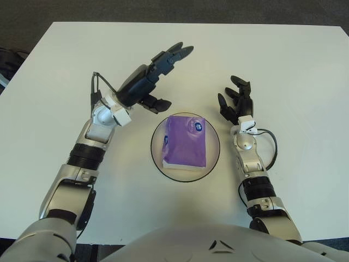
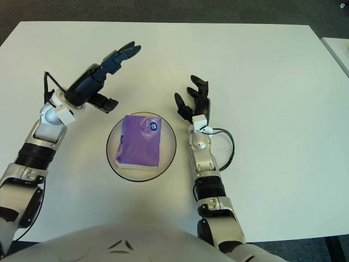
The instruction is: Put the tissue paper into the plate.
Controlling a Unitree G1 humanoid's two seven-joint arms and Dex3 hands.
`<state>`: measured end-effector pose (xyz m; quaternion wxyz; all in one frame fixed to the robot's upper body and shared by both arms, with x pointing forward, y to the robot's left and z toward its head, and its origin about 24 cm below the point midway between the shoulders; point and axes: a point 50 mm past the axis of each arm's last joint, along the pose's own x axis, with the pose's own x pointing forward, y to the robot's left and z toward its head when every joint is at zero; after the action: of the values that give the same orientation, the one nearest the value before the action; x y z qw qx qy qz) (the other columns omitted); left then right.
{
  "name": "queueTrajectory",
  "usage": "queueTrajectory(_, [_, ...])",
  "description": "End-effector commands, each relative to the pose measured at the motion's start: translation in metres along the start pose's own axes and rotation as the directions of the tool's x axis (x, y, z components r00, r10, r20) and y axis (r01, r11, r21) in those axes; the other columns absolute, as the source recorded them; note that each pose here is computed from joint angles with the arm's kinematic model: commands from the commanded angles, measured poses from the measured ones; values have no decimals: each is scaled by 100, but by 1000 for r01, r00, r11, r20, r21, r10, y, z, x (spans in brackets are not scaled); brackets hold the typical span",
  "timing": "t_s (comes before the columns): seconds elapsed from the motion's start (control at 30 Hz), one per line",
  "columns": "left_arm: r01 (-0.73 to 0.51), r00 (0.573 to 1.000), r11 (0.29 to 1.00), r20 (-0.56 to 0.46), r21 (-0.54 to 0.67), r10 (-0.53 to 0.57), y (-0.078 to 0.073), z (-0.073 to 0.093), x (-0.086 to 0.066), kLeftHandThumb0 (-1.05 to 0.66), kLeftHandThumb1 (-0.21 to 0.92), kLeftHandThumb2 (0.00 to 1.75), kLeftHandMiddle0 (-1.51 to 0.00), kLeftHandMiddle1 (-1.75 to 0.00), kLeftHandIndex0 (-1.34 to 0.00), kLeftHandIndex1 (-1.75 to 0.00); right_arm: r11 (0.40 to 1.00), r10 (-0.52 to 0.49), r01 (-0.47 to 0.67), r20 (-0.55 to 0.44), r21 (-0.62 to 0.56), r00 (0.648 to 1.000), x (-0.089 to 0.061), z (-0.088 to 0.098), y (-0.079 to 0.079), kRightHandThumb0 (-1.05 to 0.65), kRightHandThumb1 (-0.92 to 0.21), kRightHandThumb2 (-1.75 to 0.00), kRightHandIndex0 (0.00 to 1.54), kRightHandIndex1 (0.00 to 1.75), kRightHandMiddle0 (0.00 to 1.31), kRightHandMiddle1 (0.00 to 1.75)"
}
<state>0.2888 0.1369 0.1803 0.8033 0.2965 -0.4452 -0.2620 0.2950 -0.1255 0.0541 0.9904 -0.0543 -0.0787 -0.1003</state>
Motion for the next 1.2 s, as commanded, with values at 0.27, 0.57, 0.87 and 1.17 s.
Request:
queueTrajectory(0.27, [-238, 945, 971, -236, -13, 228, -5, -29, -16, -78, 92, 78, -16, -3, 0, -35, 1000, 9, -10, -259, -3, 966, -31, -51, -9, -51, -86, -50, 27, 53, 0, 77])
queueTrajectory(0.57, [-342, 868, 940, -379, 15, 322, -3, -49, -26, -79, 92, 80, -20, -4, 0, -56, 1000, 4, -6, -261, -5, 965, -31, -52, -10, -50, -81, -57, 28, 54, 0, 77])
queueTrajectory(0.87, [-435, 766, 900, -534, -20, 358, -8, -73, -45, -79, 92, 82, -19, -3, 0, -54, 1000, 8, -11, -262, -9, 965, -31, -53, -11, -50, -82, -59, 27, 54, 0, 76])
queueTrajectory(1.17, [-480, 698, 877, -611, -13, 374, -18, -81, -54, -74, 92, 81, -19, -2, 0, -48, 1000, 5, -6, -262, -4, 965, -31, -53, -11, -50, -81, -59, 27, 54, 0, 76])
